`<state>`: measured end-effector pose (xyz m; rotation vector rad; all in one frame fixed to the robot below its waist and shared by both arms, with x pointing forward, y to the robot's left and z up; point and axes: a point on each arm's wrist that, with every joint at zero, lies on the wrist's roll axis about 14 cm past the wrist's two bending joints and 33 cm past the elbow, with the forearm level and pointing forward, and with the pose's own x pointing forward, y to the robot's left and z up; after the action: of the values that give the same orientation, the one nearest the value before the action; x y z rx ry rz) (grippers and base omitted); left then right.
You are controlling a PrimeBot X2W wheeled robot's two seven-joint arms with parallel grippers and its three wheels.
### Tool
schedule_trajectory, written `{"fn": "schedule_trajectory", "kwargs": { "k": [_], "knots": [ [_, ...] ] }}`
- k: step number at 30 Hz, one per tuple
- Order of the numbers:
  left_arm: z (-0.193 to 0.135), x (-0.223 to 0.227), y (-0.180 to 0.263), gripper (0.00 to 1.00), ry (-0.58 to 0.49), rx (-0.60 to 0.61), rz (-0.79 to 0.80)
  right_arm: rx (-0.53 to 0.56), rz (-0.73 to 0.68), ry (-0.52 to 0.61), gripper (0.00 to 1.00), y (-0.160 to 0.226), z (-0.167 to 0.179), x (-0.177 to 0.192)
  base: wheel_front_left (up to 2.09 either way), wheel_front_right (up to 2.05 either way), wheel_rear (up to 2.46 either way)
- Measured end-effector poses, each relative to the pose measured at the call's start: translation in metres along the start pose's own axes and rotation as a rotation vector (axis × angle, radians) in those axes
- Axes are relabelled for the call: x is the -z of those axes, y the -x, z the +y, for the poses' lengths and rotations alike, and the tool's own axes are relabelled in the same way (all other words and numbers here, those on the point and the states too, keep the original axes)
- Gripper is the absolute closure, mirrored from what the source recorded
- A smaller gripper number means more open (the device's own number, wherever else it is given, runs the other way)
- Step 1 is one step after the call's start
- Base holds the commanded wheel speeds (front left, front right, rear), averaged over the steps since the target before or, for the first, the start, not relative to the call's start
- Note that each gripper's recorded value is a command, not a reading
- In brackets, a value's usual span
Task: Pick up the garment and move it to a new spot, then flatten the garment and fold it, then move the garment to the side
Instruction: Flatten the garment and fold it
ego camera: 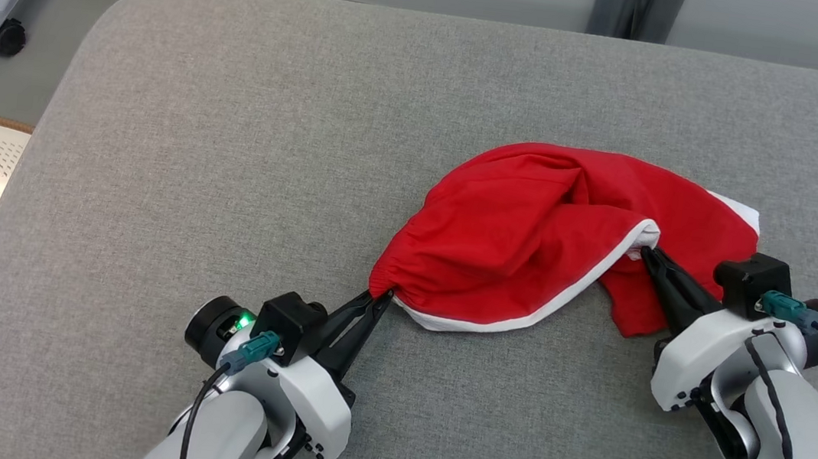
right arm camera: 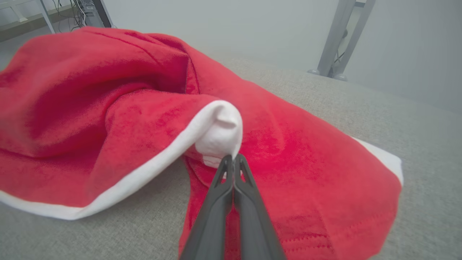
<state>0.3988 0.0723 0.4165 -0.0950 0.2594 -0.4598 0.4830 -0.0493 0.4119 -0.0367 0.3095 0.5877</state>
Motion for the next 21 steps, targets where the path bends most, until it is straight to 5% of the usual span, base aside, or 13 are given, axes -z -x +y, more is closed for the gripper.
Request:
{"fn": "schedule_trajectory", "kwargs": {
  "k": [10, 21],
  "knots": [
    [0.004, -0.036, 0.007, 1.0, 0.001, -0.035, -0.115, 0.002, -0.055, 0.119, 1.0, 0.03, -0.015, -0.036, 0.0, 0.0, 0.0],
    [0.006, -0.092, 0.022, 1.0, 0.011, -0.093, -0.3, 0.094, -0.221, 0.256, 1.0, 0.082, -0.041, -0.119, 0.0, 0.0, 0.0]
  ]
}}
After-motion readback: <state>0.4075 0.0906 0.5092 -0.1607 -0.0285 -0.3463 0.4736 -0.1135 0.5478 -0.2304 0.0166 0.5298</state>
